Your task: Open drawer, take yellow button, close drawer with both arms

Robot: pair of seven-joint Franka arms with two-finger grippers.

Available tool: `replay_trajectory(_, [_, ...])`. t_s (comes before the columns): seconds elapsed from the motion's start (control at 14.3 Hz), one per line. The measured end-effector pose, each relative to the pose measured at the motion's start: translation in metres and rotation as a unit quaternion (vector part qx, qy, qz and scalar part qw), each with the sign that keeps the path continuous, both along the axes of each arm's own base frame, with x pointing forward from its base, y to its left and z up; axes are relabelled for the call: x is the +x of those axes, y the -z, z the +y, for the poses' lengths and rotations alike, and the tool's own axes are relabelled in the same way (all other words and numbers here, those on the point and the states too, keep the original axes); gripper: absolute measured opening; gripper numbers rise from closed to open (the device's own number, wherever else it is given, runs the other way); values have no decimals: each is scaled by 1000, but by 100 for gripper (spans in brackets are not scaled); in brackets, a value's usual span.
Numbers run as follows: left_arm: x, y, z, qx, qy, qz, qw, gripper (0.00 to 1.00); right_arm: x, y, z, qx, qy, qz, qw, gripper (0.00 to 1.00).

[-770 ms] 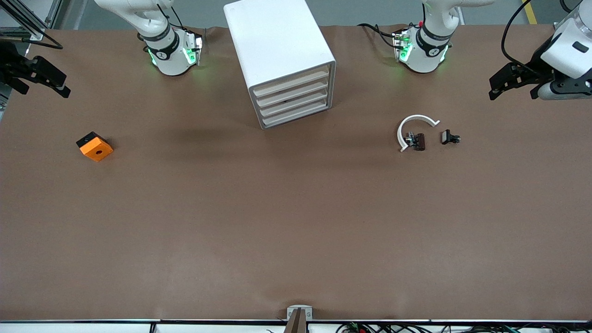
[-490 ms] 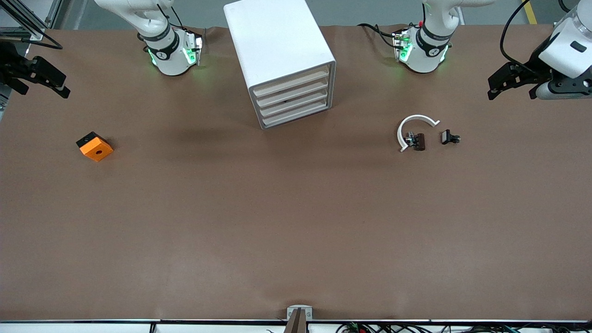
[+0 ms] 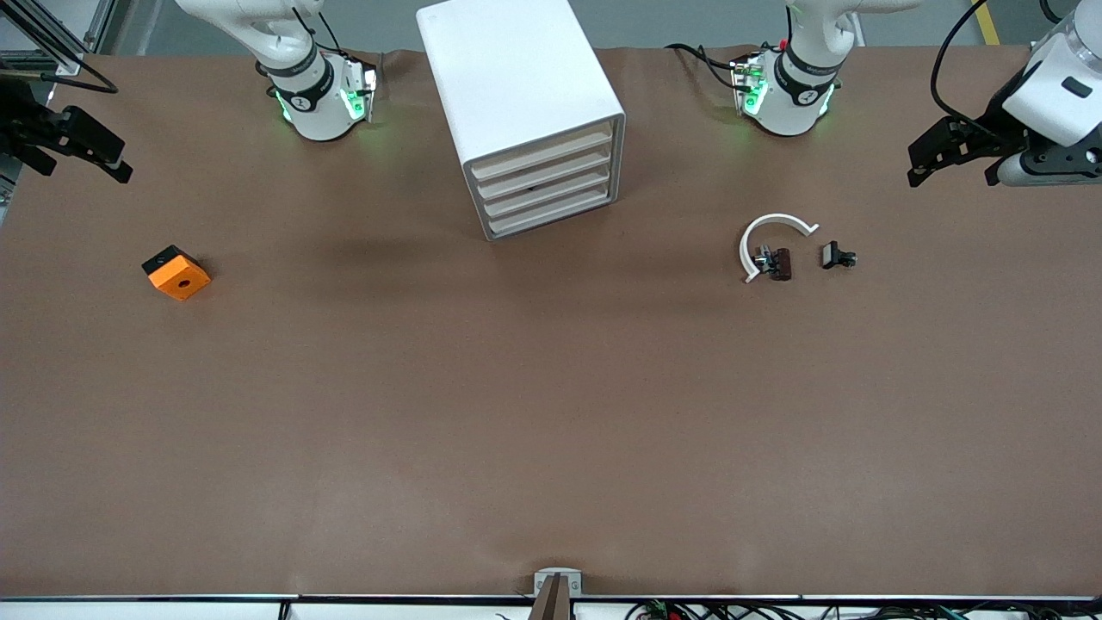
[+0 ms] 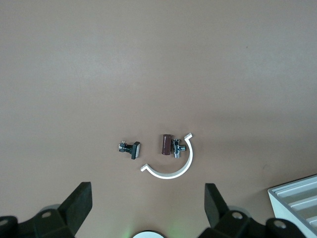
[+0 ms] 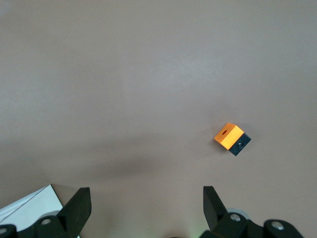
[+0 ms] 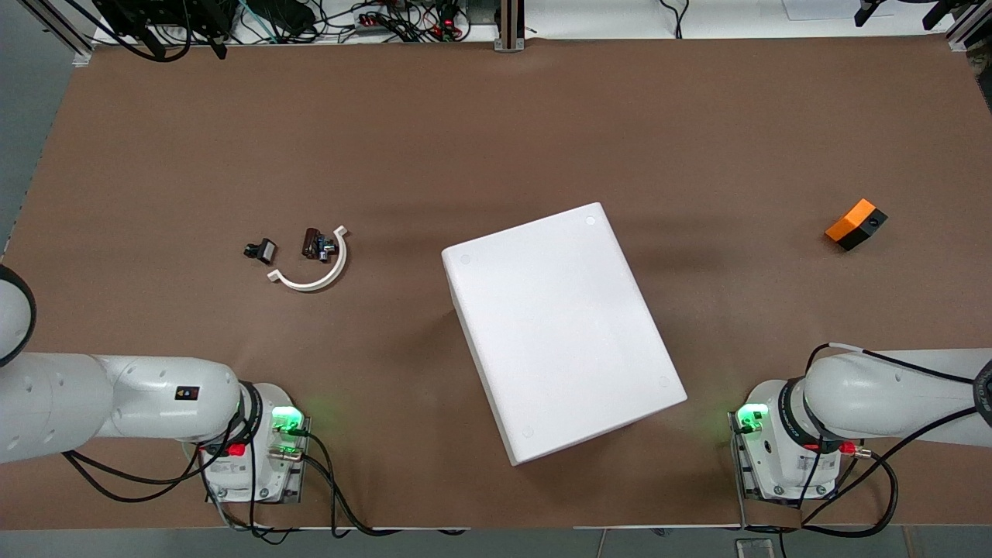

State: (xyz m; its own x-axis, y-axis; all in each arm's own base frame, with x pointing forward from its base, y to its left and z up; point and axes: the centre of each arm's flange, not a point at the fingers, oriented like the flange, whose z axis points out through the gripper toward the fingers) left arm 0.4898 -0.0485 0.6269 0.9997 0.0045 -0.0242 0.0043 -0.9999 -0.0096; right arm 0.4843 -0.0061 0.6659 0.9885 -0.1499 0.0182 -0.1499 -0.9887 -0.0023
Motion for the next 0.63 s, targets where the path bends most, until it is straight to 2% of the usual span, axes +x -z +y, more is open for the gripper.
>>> replay_trajectory(0.35, [10, 28, -14, 1, 12, 39, 999, 100, -2, 2, 6, 2, 16, 10, 1000, 100])
replay_trajectory(0.63, [28, 68, -31, -34, 16, 78, 996, 100, -3, 3, 8, 1, 14, 15, 1000, 100])
